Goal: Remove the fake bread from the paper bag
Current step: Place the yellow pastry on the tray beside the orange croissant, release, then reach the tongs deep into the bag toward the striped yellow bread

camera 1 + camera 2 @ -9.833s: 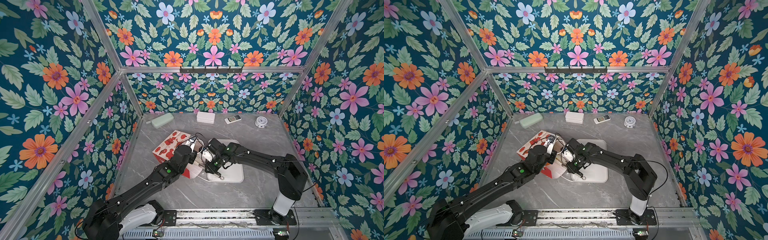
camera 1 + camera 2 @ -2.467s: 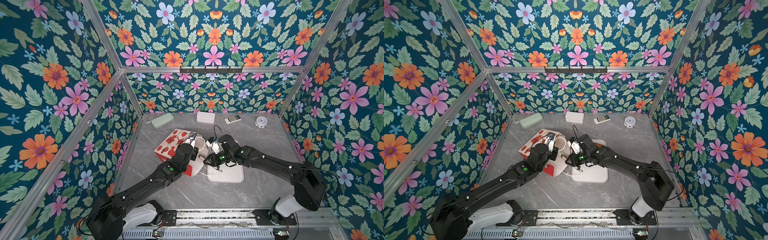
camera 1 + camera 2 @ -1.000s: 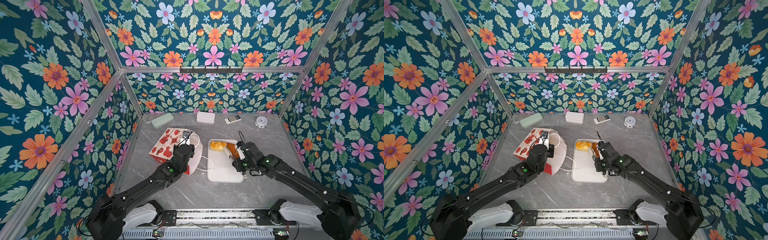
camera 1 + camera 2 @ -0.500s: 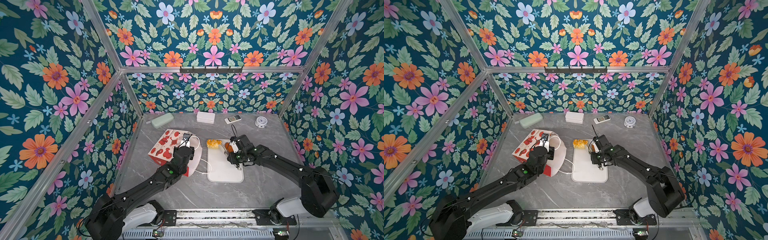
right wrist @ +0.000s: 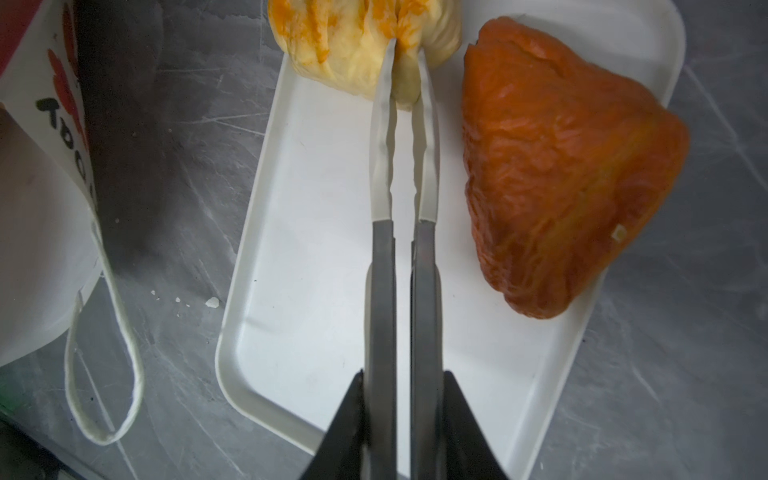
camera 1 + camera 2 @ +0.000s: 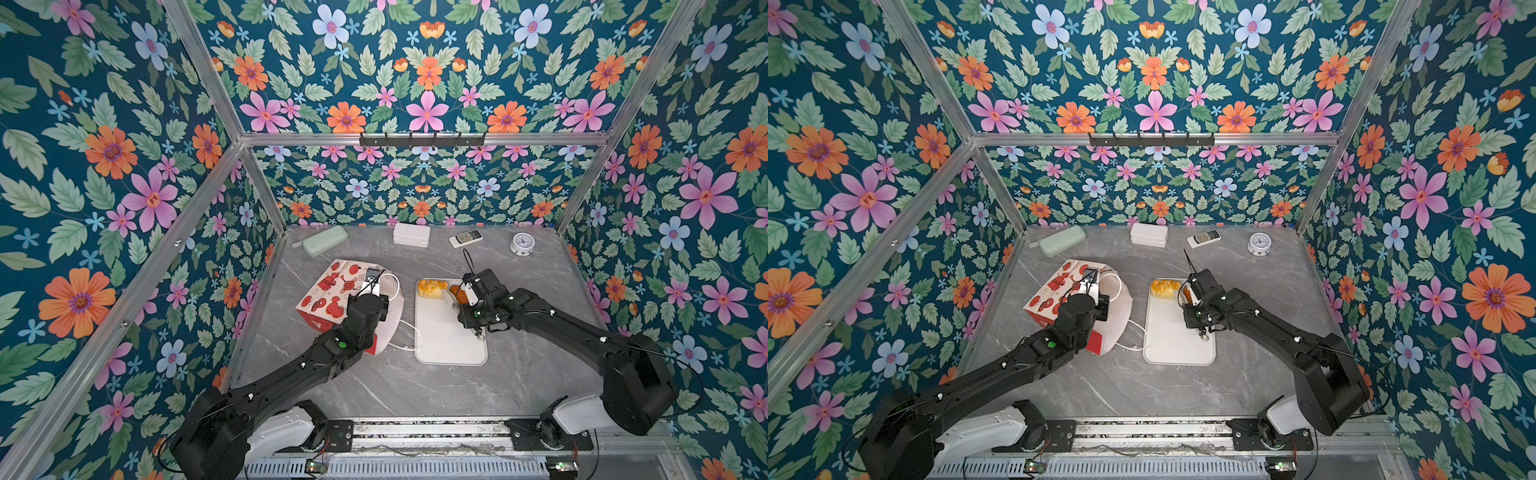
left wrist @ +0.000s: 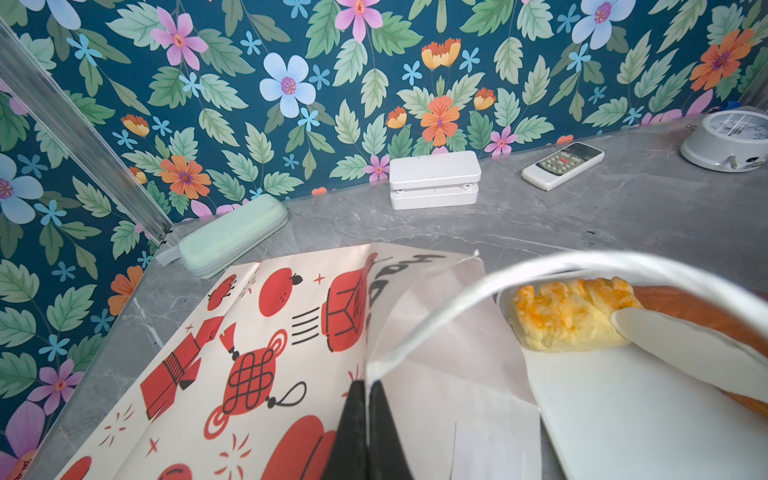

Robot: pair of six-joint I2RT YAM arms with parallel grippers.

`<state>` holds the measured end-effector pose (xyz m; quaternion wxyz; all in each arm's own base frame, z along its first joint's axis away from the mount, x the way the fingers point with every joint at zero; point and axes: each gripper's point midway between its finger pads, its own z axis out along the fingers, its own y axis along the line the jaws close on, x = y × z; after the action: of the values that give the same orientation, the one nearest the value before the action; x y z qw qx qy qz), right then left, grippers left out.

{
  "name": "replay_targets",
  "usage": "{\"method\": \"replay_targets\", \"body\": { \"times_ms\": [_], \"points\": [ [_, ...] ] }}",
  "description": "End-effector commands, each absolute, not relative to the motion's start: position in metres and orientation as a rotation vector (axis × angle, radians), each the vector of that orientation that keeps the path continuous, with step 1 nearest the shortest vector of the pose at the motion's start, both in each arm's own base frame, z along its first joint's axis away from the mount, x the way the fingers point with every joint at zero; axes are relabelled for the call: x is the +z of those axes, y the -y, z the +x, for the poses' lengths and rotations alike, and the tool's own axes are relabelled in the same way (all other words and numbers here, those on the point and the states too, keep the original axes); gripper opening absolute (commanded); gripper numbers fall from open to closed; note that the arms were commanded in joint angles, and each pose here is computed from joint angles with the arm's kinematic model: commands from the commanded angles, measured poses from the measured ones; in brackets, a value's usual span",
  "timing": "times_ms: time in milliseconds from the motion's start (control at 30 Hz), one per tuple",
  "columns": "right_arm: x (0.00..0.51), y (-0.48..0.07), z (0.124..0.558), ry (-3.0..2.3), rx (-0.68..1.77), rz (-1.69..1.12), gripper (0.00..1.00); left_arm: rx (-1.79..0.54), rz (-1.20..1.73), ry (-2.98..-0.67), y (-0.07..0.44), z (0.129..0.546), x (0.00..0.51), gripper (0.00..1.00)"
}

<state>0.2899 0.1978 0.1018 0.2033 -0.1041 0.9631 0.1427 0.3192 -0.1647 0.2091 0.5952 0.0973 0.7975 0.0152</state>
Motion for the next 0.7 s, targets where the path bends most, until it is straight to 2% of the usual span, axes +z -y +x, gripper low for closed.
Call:
{"method": "replay_targets", "body": {
  "times_ms": [0, 167, 300, 500, 667],
  "points": [
    [0.099, -0.195, 0.291, -2.701, 0.373, -0.287, 0.22, 0.006, 0.193, -1.818, 0.168, 0.324, 0.219, 0.0],
    [0.103, -0.195, 0.288, -2.685, 0.399, -0.259, 0.4, 0.003, 0.196, -1.82, 0.169, 0.324, 0.219, 0.0],
    [0.113, -0.196, 0.287, -2.655, 0.429, -0.238, 0.47, 0.001, 0.197, -1.82, 0.169, 0.324, 0.219, 0.0],
    [0.127, -0.19, 0.283, -2.628, 0.429, -0.213, 0.49, -0.003, 0.198, -1.819, 0.17, 0.325, 0.22, 0.0],
    [0.162, -0.179, 0.27, -2.528, 0.457, -0.212, 0.46, -0.005, 0.207, -1.815, 0.171, 0.324, 0.224, 0.0]
  ]
}}
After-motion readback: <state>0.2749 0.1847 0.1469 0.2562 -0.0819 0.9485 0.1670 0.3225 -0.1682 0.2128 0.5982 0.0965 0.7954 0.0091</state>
